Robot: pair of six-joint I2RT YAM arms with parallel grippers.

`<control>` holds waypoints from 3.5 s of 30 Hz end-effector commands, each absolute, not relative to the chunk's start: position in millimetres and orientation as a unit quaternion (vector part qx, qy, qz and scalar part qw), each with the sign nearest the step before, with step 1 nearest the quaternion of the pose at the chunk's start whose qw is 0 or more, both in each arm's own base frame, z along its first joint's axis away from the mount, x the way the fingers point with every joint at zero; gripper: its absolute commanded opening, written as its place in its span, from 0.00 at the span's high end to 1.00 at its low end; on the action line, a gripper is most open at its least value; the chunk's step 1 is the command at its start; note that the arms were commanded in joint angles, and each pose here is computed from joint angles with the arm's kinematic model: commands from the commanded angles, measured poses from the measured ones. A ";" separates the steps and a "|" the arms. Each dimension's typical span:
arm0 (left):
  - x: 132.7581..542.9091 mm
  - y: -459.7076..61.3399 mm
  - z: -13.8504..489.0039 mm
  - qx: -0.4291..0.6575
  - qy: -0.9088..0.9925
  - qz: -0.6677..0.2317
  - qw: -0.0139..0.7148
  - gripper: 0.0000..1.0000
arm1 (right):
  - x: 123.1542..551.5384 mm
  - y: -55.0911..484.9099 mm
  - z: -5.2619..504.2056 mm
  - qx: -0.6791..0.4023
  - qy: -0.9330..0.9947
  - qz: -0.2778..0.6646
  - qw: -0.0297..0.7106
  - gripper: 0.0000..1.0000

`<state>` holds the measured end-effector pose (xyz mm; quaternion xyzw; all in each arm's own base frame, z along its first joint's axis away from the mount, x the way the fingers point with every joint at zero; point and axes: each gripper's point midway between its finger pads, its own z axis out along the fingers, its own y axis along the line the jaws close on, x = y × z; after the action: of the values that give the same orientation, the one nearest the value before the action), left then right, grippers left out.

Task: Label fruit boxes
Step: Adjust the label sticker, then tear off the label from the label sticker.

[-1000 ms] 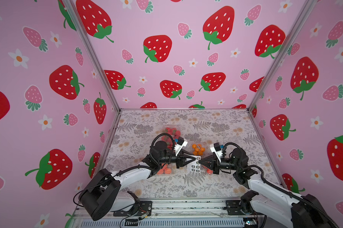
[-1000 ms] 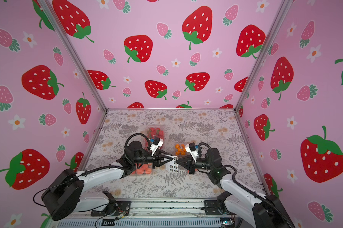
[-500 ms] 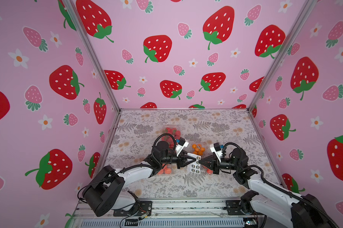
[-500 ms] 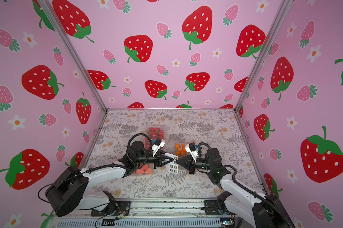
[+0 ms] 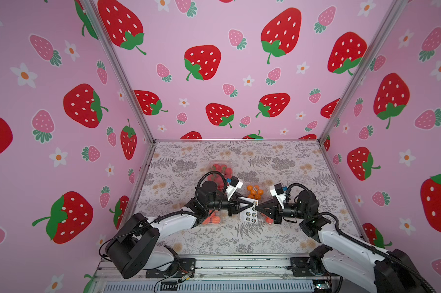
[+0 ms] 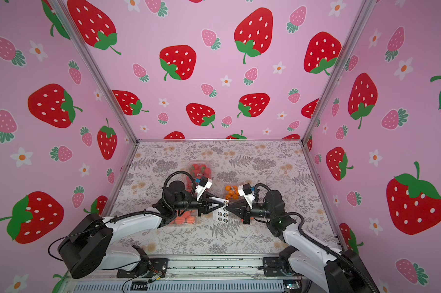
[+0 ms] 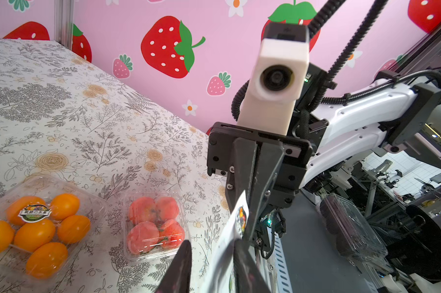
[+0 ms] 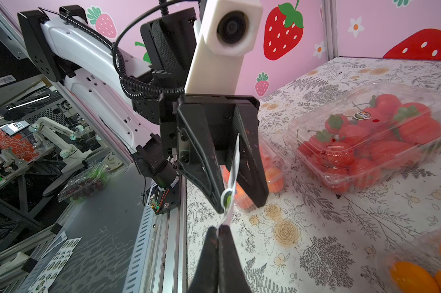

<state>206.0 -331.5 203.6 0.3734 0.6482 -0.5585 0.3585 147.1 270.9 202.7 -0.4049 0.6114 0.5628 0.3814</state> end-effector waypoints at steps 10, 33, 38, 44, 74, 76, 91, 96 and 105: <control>195.1 -346.3 234.3 0.408 0.605 -0.573 0.374 0.68 | 143.8 273.3 214.0 -0.422 0.592 0.564 0.392 1.00; 175.1 -325.6 222.7 0.418 0.597 -0.571 0.379 0.77 | 146.0 268.9 217.8 -0.413 0.596 0.553 0.411 1.00; 179.4 -324.1 219.9 0.412 0.605 -0.562 0.385 0.90 | 145.0 270.0 217.1 -0.416 0.595 0.556 0.405 1.00; 180.1 -326.2 226.3 0.411 0.599 -0.569 0.385 1.00 | 149.4 271.2 214.3 -0.411 0.603 0.552 0.404 1.00; 237.6 -319.5 198.2 0.292 0.724 -0.456 0.428 1.00 | 213.7 292.4 210.4 -0.264 0.774 0.232 0.526 0.47; 236.6 -318.7 199.0 0.292 0.723 -0.457 0.428 1.00 | 215.8 290.6 209.6 -0.261 0.776 0.225 0.528 0.53; 237.0 -319.0 199.6 0.291 0.723 -0.456 0.430 1.00 | 205.1 288.3 206.4 -0.279 0.765 0.248 0.525 0.92; 237.7 -319.5 199.5 0.291 0.725 -0.454 0.429 1.00 | 189.2 291.3 211.1 -0.294 0.749 0.294 0.515 0.82; 235.6 -319.9 201.0 0.293 0.722 -0.458 0.428 1.00 | 196.2 299.2 209.5 -0.295 0.751 0.285 0.517 0.75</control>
<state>233.1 -315.2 178.0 0.2857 0.7416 -0.4513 0.4059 193.1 294.5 202.5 -0.2982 0.7573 0.2803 0.5089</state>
